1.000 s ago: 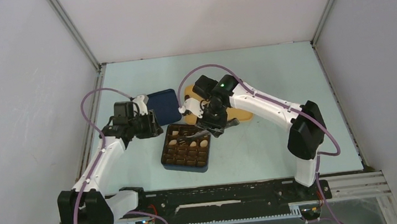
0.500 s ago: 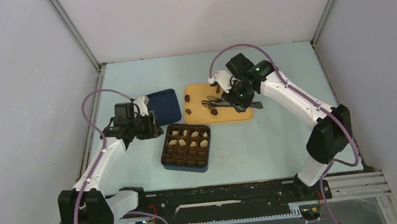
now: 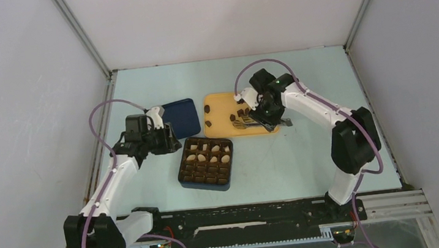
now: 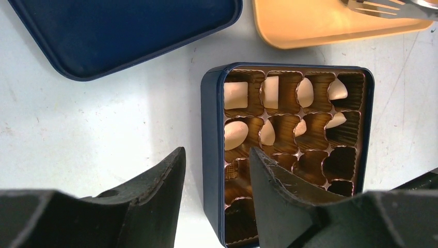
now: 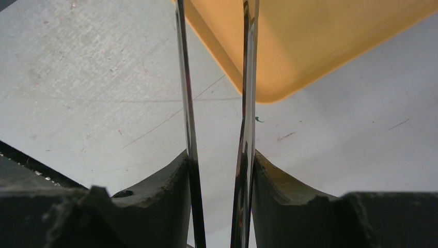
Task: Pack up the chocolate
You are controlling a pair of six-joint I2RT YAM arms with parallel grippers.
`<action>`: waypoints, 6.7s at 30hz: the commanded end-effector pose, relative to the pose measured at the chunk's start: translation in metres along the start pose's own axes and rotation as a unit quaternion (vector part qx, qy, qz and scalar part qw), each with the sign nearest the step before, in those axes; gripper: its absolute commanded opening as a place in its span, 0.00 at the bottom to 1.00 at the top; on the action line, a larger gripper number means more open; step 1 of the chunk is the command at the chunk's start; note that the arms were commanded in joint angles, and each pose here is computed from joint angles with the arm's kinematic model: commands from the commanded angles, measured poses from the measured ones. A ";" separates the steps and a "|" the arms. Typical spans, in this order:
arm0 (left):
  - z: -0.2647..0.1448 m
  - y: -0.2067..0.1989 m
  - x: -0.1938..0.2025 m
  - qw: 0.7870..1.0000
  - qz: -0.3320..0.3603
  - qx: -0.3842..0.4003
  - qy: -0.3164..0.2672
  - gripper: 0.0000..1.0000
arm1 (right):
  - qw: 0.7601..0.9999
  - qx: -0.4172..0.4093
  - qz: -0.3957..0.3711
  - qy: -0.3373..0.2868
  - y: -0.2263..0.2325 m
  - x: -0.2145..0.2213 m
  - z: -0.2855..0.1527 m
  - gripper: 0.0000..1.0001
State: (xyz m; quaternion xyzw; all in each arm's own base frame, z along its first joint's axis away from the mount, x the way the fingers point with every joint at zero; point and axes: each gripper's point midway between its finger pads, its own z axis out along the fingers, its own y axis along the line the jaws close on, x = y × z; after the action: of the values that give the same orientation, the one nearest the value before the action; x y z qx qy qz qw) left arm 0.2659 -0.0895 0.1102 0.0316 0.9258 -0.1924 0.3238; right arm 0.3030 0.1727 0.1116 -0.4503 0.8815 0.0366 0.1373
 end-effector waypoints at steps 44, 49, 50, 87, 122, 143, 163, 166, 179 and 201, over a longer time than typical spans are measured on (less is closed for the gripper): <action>-0.030 0.010 -0.024 0.996 0.030 -0.018 -0.083 0.60 | 0.959 -0.150 -0.230 -0.066 0.178 -0.088 -0.038 0.25; -0.031 0.011 -0.024 0.996 0.029 -0.019 -0.086 0.61 | 0.957 -0.168 -0.230 -0.059 0.187 -0.091 -0.033 0.27; -0.031 0.011 -0.024 0.996 0.029 -0.019 -0.087 0.60 | 0.957 -0.164 -0.230 -0.057 0.187 -0.092 -0.031 0.29; -0.032 0.010 -0.026 0.995 0.028 -0.015 -0.096 0.62 | 0.993 -0.016 -0.068 -0.095 0.037 -0.106 -0.026 0.43; -0.035 0.011 -0.025 0.994 0.021 -0.009 -0.111 0.64 | 0.995 -0.048 -0.044 -0.072 0.024 -0.111 0.004 0.19; -0.035 0.009 -0.023 0.993 0.023 -0.004 -0.112 0.64 | 0.961 -0.110 -0.244 -0.064 0.139 -0.046 -0.048 0.21; -0.038 0.008 -0.021 0.992 0.032 -0.003 -0.123 0.66 | 0.956 -0.127 -0.259 -0.056 0.158 -0.061 -0.041 0.34; -0.038 0.009 -0.020 0.992 0.032 -0.003 -0.122 0.66 | 0.956 -0.129 -0.257 -0.057 0.159 -0.061 -0.042 0.34; -0.038 0.008 -0.021 0.992 0.032 -0.002 -0.124 0.66 | 0.988 -0.016 -0.083 -0.127 0.044 -0.115 -0.044 0.38; -0.042 0.007 -0.021 0.990 0.037 -0.002 -0.132 0.67 | 0.997 -0.032 -0.010 -0.063 -0.005 -0.137 0.043 0.44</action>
State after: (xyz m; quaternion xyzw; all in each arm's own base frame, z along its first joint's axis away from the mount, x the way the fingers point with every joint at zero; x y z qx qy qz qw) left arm 0.2596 -0.0670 0.1531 0.0344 0.8780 -0.1805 0.4419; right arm 0.3788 0.2765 0.0991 -0.4701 0.8637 0.0916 0.1571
